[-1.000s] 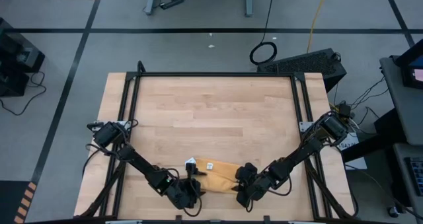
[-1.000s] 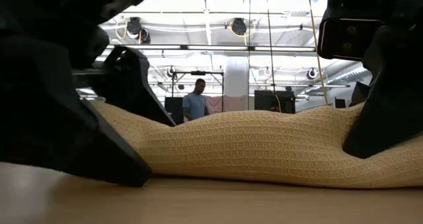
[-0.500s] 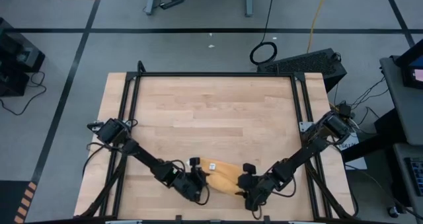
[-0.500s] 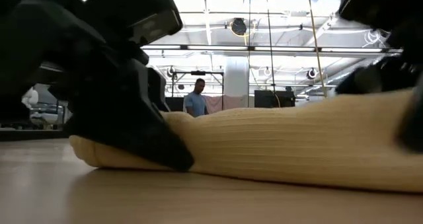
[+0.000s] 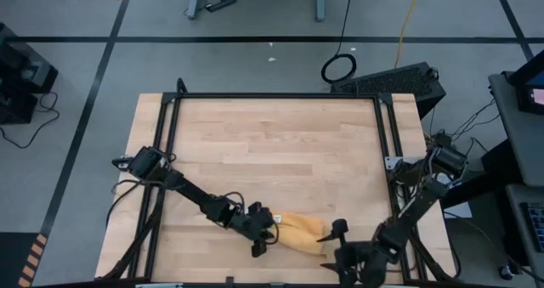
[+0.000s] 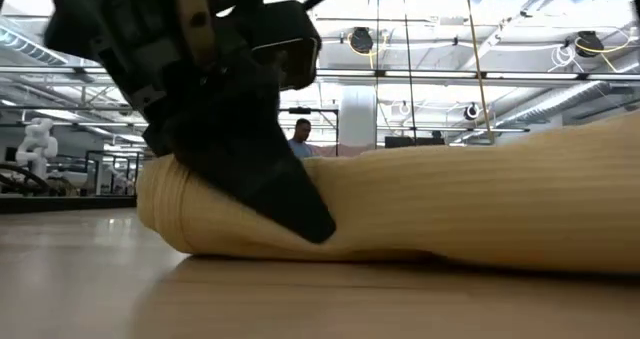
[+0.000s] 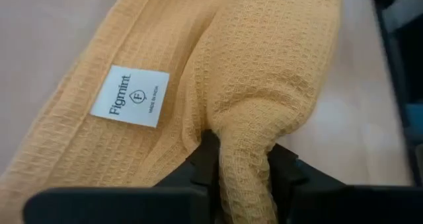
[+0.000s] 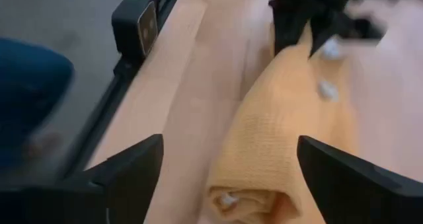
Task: Roll towel into tight, uniform cylinder
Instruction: Roll the orange towel
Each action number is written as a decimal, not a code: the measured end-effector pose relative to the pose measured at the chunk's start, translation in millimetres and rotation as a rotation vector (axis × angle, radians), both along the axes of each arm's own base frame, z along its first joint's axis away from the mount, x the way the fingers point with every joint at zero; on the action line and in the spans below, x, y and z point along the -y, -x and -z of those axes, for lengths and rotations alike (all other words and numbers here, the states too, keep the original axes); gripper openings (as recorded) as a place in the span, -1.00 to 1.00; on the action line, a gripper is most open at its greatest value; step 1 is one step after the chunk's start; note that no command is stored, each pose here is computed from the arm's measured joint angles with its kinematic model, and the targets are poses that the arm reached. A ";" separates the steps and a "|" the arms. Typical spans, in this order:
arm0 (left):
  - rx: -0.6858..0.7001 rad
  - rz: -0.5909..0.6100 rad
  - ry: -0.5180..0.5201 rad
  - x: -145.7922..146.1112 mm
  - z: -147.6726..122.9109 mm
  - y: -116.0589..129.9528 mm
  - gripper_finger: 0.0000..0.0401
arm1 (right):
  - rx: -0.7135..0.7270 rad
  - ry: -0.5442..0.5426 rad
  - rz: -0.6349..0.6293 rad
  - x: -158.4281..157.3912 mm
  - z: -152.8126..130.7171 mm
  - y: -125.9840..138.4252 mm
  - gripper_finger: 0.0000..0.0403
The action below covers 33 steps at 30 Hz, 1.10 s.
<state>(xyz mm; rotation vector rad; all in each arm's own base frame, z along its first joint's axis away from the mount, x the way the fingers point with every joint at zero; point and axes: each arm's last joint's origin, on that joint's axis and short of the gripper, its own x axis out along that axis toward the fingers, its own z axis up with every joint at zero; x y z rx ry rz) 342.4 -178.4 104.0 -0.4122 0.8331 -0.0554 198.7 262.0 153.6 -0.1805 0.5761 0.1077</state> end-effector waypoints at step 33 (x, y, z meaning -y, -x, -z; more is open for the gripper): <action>-0.118 -0.022 0.365 -56.4 -1.1 -26.2 -0.53 | 0.063 0.274 0.132 4.7 64.1 -22.7 0.68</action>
